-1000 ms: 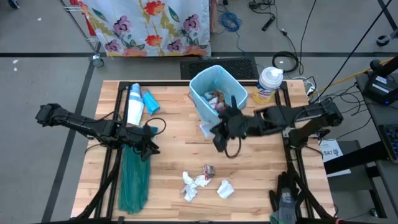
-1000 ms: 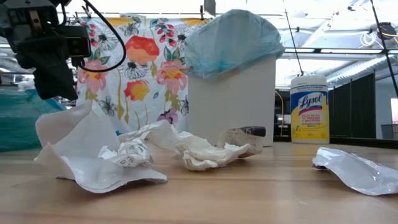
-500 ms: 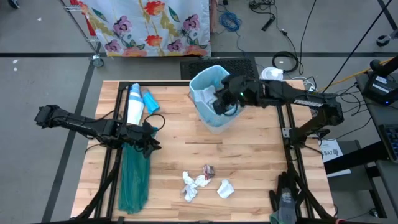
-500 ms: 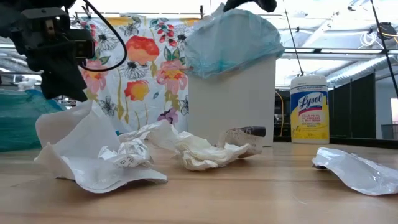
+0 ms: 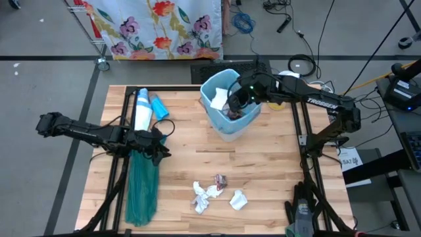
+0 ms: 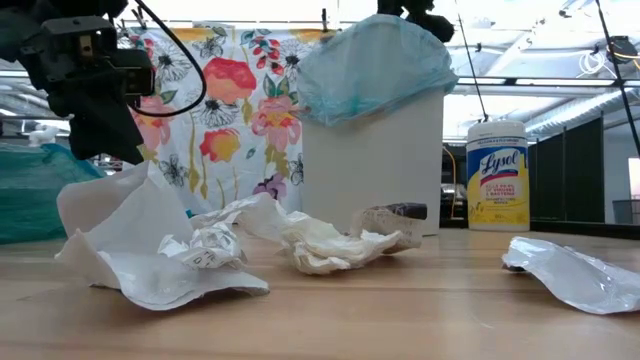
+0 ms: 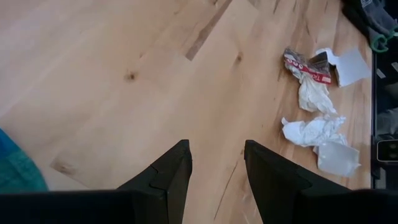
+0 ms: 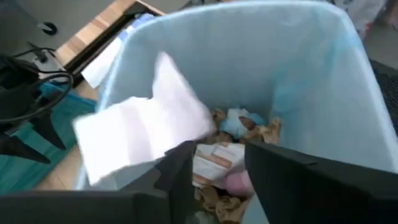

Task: Place trash/remove bag and relplace
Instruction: Put the white paper into the trash bin

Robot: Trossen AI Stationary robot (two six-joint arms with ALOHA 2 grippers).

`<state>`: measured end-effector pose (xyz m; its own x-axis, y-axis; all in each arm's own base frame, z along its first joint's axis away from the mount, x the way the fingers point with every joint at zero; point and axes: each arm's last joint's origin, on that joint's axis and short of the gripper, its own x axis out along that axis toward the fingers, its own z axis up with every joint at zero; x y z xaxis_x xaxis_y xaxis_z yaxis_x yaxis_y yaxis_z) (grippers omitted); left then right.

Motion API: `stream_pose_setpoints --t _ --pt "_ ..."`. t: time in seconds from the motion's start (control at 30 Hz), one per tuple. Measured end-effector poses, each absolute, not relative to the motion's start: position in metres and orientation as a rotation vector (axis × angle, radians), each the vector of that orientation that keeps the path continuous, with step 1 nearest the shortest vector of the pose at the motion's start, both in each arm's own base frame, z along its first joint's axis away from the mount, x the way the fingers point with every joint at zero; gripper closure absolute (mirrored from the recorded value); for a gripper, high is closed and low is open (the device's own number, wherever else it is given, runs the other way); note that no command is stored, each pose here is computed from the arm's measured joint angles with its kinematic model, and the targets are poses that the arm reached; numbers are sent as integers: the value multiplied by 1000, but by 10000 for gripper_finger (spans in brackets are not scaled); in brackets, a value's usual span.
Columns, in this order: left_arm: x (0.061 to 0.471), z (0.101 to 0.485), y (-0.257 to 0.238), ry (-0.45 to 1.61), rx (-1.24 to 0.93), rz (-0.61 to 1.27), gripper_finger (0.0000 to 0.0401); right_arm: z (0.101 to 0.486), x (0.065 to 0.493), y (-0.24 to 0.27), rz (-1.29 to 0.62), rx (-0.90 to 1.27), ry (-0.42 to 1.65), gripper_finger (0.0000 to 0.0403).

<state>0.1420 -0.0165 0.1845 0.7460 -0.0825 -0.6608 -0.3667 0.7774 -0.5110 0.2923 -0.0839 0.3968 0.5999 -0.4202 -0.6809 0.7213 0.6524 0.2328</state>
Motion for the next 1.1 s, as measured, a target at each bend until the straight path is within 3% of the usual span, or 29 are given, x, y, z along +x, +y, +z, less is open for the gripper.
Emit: stream_pose_setpoints --t 0.2,0.47,0.73,1.1 --pt "142 184 -17 726 -676 167 248 396 284 -79 -718 554 681 241" --pt "142 184 -18 740 -686 137 248 412 238 -68 -821 604 708 255" --pt "142 184 -18 744 -678 134 248 430 207 -36 -771 715 643 259" --pt "141 184 -18 749 -683 139 248 403 231 34 -682 736 861 259"
